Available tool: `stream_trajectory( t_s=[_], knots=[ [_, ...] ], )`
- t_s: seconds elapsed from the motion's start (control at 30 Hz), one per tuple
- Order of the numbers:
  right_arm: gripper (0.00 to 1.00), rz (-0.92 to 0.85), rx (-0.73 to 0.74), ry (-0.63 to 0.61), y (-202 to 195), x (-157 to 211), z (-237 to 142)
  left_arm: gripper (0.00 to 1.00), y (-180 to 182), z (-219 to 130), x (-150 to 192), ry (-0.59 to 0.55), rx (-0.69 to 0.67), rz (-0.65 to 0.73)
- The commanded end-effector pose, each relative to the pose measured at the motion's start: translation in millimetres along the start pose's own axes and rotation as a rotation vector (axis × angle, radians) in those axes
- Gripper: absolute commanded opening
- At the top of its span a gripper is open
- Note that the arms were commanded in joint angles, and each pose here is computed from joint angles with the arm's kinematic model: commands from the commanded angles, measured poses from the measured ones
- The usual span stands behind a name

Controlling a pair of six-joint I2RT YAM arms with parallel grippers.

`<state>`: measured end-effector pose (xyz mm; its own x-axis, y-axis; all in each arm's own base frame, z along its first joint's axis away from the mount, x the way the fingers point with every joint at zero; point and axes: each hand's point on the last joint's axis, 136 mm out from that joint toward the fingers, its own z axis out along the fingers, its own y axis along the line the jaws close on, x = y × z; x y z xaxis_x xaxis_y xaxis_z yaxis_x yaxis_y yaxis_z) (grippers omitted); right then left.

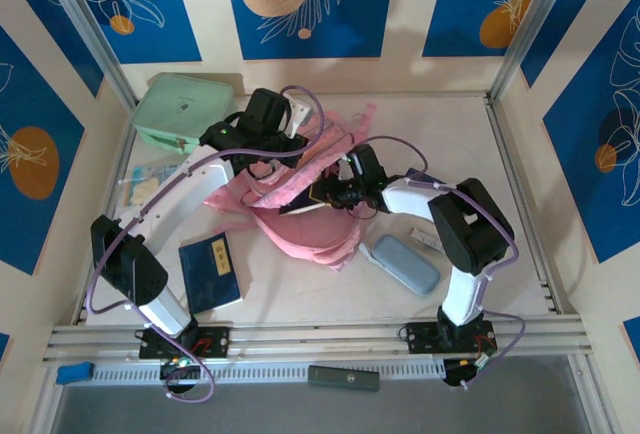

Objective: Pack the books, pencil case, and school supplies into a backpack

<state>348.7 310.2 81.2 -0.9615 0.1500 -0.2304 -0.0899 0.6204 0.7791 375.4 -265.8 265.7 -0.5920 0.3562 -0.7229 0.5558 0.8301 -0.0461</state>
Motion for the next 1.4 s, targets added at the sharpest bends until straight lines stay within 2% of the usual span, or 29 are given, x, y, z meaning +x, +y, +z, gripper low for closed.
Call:
stream_trajectory(
  t_s=[0.0, 0.13, 0.2, 0.3, 0.4, 0.5, 0.57, 0.63, 0.83, 1.03, 1.23, 1.37],
  knots=[
    [0.39, -0.043, 0.053, -0.048, 2, -12, -5, 0.00, -2, -16, -38, -0.139, 0.026, -0.001],
    [0.48, -0.008, 0.186, -0.064, -13, 3, -25, 0.00, 3, -16, -36, -0.138, 0.017, -0.013],
    [0.51, 0.030, 0.287, -0.085, -28, 12, -41, 0.00, 4, -16, -35, -0.138, 0.020, -0.016],
    [0.52, 0.071, 0.360, -0.085, -40, 29, -56, 0.00, 4, -17, -36, -0.146, 0.034, -0.022],
    [0.46, 0.048, 0.351, -0.075, -33, 46, -56, 0.00, 3, -15, -36, -0.144, 0.047, -0.030],
    [0.33, 0.032, 0.274, -0.033, -15, 61, -34, 0.00, 3, -12, -35, -0.141, 0.049, -0.031],
    [0.23, 0.043, 0.289, -0.031, -16, 62, -23, 0.00, 2, -11, -34, -0.132, 0.048, -0.029],
    [0.14, 0.045, 0.302, -0.051, -17, 54, -15, 0.00, 2, -12, -33, -0.129, 0.051, -0.027],
    [0.02, 0.010, 0.412, -0.237, -36, 10, -19, 0.00, 5, -16, -30, -0.125, 0.033, -0.016],
    [0.00, -0.006, 0.387, -0.382, -32, -31, -25, 0.00, 5, -18, -31, -0.128, 0.038, -0.006],
    [0.00, 0.000, 0.399, -0.436, -36, -60, -20, 0.00, 5, -12, -32, -0.115, 0.040, -0.005],
    [0.00, 0.047, 0.443, -0.503, -50, -71, -33, 0.00, 7, -5, -31, -0.106, 0.036, -0.008]
  ],
)
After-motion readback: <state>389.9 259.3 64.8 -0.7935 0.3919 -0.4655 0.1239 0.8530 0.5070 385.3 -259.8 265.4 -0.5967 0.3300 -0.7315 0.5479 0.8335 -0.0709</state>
